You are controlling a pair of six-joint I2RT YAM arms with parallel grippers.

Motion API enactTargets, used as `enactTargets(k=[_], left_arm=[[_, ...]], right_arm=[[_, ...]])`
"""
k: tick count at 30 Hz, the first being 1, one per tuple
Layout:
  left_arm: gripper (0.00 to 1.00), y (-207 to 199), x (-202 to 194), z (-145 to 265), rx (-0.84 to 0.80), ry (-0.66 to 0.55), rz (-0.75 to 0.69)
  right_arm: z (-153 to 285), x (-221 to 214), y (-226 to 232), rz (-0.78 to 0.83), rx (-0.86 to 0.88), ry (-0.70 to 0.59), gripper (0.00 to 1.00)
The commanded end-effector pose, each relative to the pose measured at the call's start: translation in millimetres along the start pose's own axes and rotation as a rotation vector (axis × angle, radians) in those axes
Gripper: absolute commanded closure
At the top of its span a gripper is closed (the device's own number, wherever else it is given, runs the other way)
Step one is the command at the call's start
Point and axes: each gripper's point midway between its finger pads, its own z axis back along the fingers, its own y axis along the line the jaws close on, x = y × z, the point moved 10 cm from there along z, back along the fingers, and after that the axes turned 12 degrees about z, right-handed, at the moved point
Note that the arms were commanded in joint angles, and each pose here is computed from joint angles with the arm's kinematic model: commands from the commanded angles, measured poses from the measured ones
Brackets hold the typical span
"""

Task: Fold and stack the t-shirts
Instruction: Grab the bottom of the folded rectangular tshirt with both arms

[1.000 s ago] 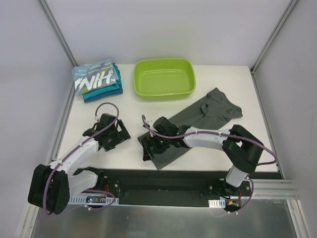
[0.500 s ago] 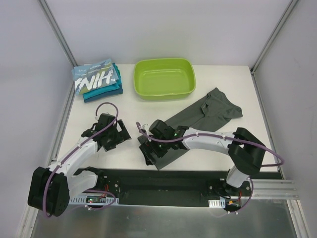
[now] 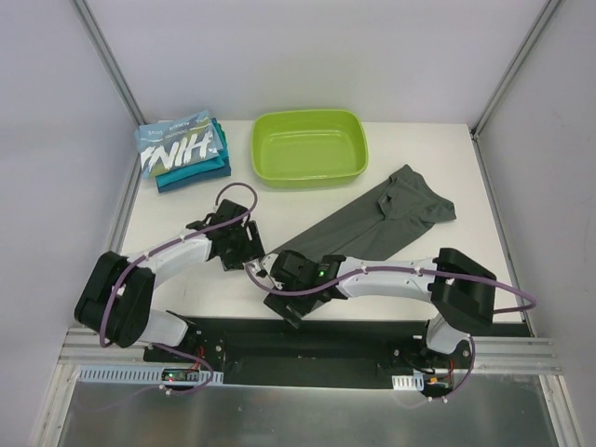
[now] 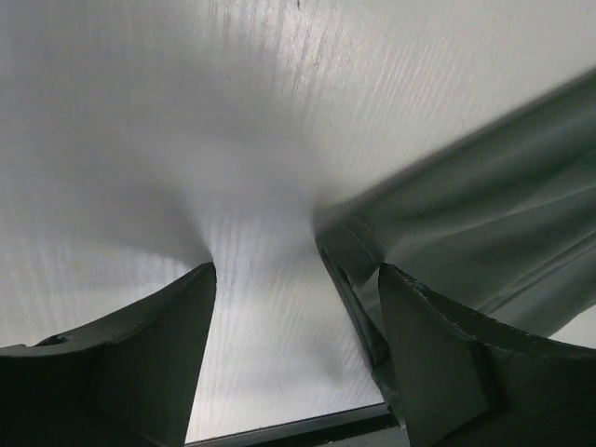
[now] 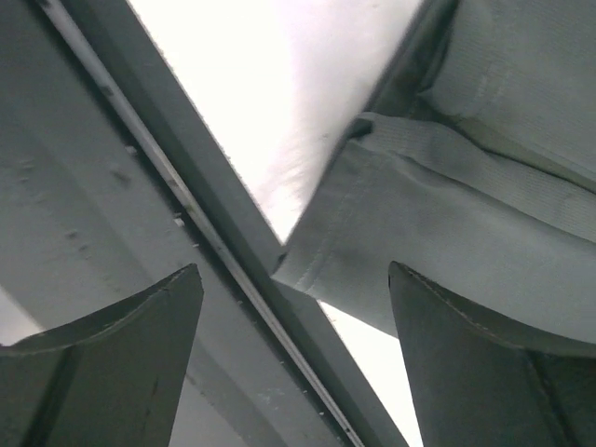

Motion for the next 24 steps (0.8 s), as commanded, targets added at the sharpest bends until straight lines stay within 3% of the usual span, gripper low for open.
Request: enactTargets(k=[1, 4, 7, 10, 16, 19, 24], left_arm=[[0.33, -12, 5, -12, 0.013, 0.014, -0.03], [0.41, -15, 6, -20, 0.027, 0.039, -0.045], [0.58, -17, 6, -23, 0.028, 0.06, -0.057], [0.67, -18, 3, -25, 0.018, 0.084, -0.06], [0.83, -10, -3, -29, 0.04, 0.091, -0.06], [1.0, -8, -4, -31, 0.046, 0.102, -0.057], [1.0, -3, -6, -27, 0.051, 0.082, -0.056]], right_arm=[[2, 11, -1, 0.075, -0.138, -0.009, 0.19], [-2, 12, 2, 0.121, -0.13, -0.006, 0.23], [-10, 12, 4, 0.164, -0.119, 0.014, 0.26], [-15, 10, 0, 0.187, -0.157, 0.081, 0.36], [-25, -4, 0, 0.162, -0.16, 0.137, 0.43], [-28, -9, 0, 0.148, -0.159, 0.144, 0.48], [-31, -13, 5, 0.128, -0.096, 0.148, 0.71]])
